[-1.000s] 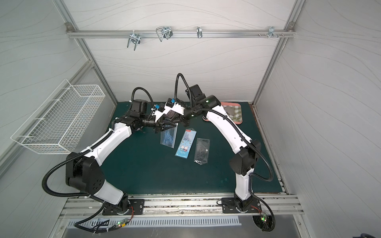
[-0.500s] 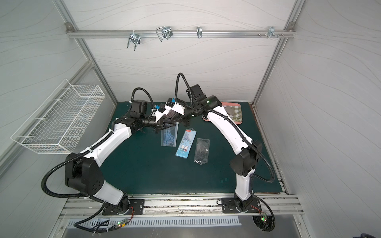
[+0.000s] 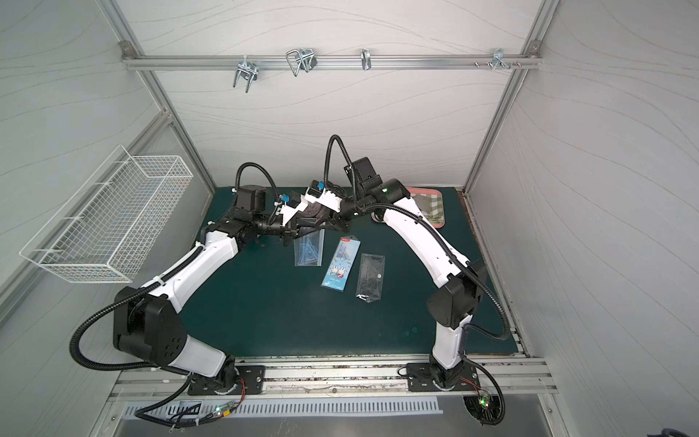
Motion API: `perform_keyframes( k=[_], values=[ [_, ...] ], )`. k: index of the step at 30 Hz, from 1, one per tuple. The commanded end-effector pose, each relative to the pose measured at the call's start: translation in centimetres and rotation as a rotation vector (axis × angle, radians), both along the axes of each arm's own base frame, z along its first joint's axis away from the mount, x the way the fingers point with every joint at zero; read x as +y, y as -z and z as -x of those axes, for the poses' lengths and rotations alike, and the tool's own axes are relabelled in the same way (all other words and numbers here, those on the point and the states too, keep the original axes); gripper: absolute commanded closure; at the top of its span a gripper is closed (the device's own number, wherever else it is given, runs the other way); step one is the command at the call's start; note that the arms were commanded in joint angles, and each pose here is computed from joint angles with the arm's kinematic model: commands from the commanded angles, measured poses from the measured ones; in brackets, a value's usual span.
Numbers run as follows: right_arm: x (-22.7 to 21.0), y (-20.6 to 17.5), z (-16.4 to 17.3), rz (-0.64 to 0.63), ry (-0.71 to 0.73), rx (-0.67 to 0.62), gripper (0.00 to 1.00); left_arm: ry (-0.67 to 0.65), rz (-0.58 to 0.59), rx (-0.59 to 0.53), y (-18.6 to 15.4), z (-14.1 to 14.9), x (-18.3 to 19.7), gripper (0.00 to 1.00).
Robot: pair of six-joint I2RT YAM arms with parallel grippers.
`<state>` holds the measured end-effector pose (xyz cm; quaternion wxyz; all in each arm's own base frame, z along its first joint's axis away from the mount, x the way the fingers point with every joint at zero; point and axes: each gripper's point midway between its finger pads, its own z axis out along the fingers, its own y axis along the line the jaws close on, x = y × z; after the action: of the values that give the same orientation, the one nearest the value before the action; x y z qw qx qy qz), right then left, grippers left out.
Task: Open the ruler set and take out the ruler
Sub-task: Pick up the ruler set bag from the center of the board, then open the ruler set bag.
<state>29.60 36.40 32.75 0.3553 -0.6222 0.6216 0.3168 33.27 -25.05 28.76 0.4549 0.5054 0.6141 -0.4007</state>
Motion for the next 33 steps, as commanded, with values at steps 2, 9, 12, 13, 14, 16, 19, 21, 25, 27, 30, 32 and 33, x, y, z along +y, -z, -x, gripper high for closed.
perform_keyframes(
  k=[2,9,12,13,14,16,19,21,25,27,30,32,33],
  values=[
    [-1.5,-2.1,-0.2,-0.067,0.023,-0.030,0.64,0.018,0.066,-0.088,-2.8,0.3,0.2,1.00],
    [-2.5,-3.2,-0.7,-0.169,0.032,-0.018,0.64,0.017,0.147,-0.079,-4.8,0.2,0.8,1.00],
    [-2.7,-3.6,-1.0,-0.219,0.019,-0.010,0.64,0.022,0.173,-0.072,-5.6,0.3,1.0,1.00],
    [-2.8,-3.8,-1.1,-0.236,0.016,-0.007,0.64,0.026,0.182,-0.070,-6.0,0.4,1.0,1.00],
    [-2.8,-3.9,-1.1,-0.254,0.004,0.000,0.65,0.030,0.190,-0.062,-6.2,0.4,1.1,1.00],
    [-2.7,-4.1,-1.0,-0.283,-0.016,0.016,0.66,0.031,0.204,-0.057,-6.7,0.4,1.1,1.00],
    [-2.3,-4.4,-1.0,-0.317,-0.032,0.030,0.66,0.034,0.223,-0.052,-7.1,0.3,1.0,1.00],
    [-2.1,-4.6,-1.2,-0.334,-0.036,0.037,0.67,0.033,0.230,-0.052,-7.3,0.2,1.0,1.00],
    [-1.6,-4.8,-1.1,-0.356,-0.054,0.039,0.67,0.024,0.228,-0.042,-7.0,-0.1,1.0,1.00],
    [-1.3,-4.9,-1.2,-0.361,-0.057,0.034,0.67,0.025,0.228,-0.041,-6.9,-0.2,0.9,1.00],
    [-0.9,-4.9,-1.5,-0.366,-0.059,0.037,0.67,0.024,0.229,-0.034,-6.7,-0.3,0.9,1.00],
    [-0.6,-4.8,-1.6,-0.367,-0.067,0.045,0.68,0.024,0.229,-0.037,-6.7,-0.3,0.9,1.00],
    [-0.4,-4.9,-1.6,-0.370,-0.073,0.048,0.69,0.023,0.229,-0.036,-6.7,-0.3,0.9,1.00]
  ],
)
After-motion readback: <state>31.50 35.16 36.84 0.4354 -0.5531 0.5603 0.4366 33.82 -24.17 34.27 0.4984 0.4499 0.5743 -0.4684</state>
